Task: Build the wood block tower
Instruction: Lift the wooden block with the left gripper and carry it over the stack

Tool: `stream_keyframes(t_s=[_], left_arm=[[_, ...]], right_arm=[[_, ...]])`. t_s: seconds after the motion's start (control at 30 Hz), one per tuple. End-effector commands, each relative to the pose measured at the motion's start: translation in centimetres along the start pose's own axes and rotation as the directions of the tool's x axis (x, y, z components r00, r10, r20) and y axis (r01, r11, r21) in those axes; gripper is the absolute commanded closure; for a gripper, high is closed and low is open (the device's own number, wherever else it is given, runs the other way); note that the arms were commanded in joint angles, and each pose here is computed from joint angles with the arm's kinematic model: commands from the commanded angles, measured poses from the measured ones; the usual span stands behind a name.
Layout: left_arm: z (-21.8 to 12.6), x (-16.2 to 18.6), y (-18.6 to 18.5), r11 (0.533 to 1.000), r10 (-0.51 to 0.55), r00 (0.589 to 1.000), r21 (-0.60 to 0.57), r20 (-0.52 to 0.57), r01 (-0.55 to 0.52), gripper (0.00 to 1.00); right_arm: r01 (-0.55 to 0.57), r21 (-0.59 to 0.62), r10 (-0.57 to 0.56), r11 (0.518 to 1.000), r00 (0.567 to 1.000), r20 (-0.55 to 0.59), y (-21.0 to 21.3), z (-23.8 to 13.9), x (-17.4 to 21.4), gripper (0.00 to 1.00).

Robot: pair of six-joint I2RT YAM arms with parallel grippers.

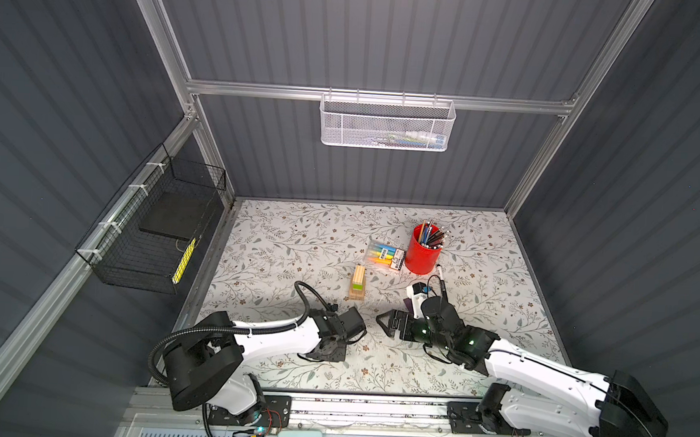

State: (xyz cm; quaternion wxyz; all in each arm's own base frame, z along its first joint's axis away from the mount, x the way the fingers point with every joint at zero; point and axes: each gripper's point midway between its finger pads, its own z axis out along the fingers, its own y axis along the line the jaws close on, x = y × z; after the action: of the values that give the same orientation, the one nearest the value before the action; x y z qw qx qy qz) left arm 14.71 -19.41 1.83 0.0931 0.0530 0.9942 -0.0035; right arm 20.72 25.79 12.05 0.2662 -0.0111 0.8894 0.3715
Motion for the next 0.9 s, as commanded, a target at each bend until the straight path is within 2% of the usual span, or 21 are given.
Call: stream_keyframes(t_s=[0.0, 0.27, 0.6, 0.7, 0.87], left_arm=[[-1.2, 0.1, 1.2, 0.999, 0.004, 1.0, -0.044, -0.001, -0.004, 0.78], [-6.8, -2.4, 0.5, 1.0, -0.006, 0.996, 0.001, 0.091, 0.006, 0.81], [-15.3, -9.2, -3.5, 0.998, 0.03, 0.967, 0.047, 0.252, -0.043, 0.81], [-16.9, -11.9, -4.9, 0.997, 0.047, 0.957, 0.05, 0.288, -0.064, 0.81], [-16.5, -16.5, -6.2, 0.994, 0.034, 0.955, 0.086, 0.293, -0.062, 0.82]], right_arm=[[-0.001, -0.015, 0.001, 1.0, 1.0, 0.01, 0.4, -0.6, -0.6, 0.01], [-0.001, 0.0, 0.001, 1.0, 1.0, 0.029, 0.0, -2.3, -1.9, 0.01], [-0.029, 0.023, 0.027, 0.999, 0.997, 0.068, -0.2, -4.6, -4.5, 0.01], [-0.039, 0.034, 0.036, 0.999, 0.996, 0.077, -0.3, -5.0, -5.2, 0.01], [-0.06, 0.036, 0.057, 0.998, 0.995, 0.087, -0.6, -5.2, -5.9, 0.01]])
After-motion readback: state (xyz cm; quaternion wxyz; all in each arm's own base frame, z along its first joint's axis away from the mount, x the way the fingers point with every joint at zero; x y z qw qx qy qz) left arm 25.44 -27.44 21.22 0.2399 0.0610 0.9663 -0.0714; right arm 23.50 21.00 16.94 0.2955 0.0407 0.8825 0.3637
